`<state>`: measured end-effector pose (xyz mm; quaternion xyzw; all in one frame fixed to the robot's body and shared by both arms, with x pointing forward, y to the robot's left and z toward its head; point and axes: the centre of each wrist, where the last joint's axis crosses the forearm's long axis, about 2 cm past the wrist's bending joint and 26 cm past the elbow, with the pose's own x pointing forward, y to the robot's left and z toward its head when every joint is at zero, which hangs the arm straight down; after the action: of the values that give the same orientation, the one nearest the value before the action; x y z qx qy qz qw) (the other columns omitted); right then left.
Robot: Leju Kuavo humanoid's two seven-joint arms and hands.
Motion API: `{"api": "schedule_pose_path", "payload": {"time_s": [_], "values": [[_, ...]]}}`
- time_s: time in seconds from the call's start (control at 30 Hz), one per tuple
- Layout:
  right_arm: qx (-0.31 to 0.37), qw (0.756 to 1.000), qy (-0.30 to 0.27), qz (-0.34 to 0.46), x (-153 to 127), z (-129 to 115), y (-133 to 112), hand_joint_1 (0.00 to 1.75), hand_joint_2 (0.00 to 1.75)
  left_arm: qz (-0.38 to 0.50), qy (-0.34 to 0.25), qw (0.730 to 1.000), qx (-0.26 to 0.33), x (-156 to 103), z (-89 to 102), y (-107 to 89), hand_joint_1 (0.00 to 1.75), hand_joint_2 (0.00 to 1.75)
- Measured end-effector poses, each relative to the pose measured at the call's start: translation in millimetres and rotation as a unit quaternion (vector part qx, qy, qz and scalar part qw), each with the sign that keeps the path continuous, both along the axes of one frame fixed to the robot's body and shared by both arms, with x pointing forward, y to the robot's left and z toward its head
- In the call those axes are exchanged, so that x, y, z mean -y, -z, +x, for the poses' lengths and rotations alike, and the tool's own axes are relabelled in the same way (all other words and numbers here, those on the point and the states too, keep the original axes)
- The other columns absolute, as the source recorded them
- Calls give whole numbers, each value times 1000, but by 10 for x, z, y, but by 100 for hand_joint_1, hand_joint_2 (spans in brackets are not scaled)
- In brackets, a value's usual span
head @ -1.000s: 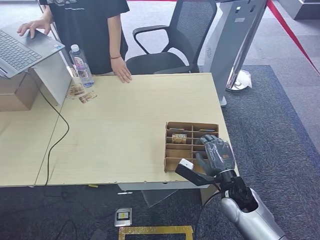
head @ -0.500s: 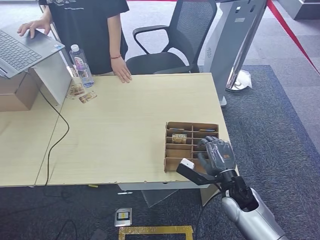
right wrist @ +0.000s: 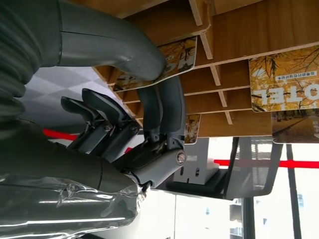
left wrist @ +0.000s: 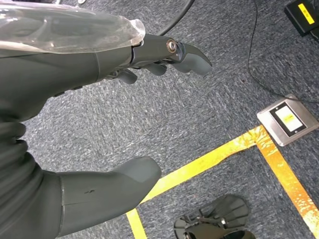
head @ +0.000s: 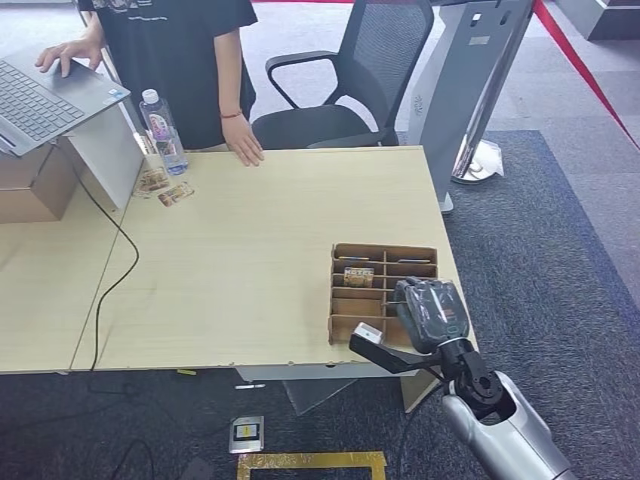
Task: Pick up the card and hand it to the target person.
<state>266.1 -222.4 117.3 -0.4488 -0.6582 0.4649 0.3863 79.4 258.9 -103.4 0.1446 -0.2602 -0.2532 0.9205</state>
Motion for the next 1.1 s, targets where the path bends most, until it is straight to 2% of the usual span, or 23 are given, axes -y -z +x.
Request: {"api": "schedule_pose_path", "payload": {"time_s": [0.3, 0.53, 0.67, 0.8, 0.97, 1.1], "values": [[-4, 1000, -7, -2, -20, -11, -78, 175, 175, 0, 0, 1000, 1, -3, -1, 0, 0, 175], [-61, 997, -52, 6, 108, 11, -366, 175, 175, -1, 0, 1000, 3, -25, -2, 2, 0, 175], [-90, 993, -69, 13, 265, 43, -684, 175, 175, -1, 0, 1000, 1, -55, -3, 5, 0, 175], [-90, 992, -85, 34, 468, 95, -1166, 175, 175, -1, 0, 1000, 2, -73, -6, 6, 0, 175], [-45, 992, -106, 50, 644, 84, -1719, 175, 175, -2, -1, 1000, 3, -78, -8, 7, 0, 175], [14, 993, -102, 62, 750, 40, -2014, 175, 175, -2, 1, 1000, 4, -78, -5, 6, 0, 175]]}}
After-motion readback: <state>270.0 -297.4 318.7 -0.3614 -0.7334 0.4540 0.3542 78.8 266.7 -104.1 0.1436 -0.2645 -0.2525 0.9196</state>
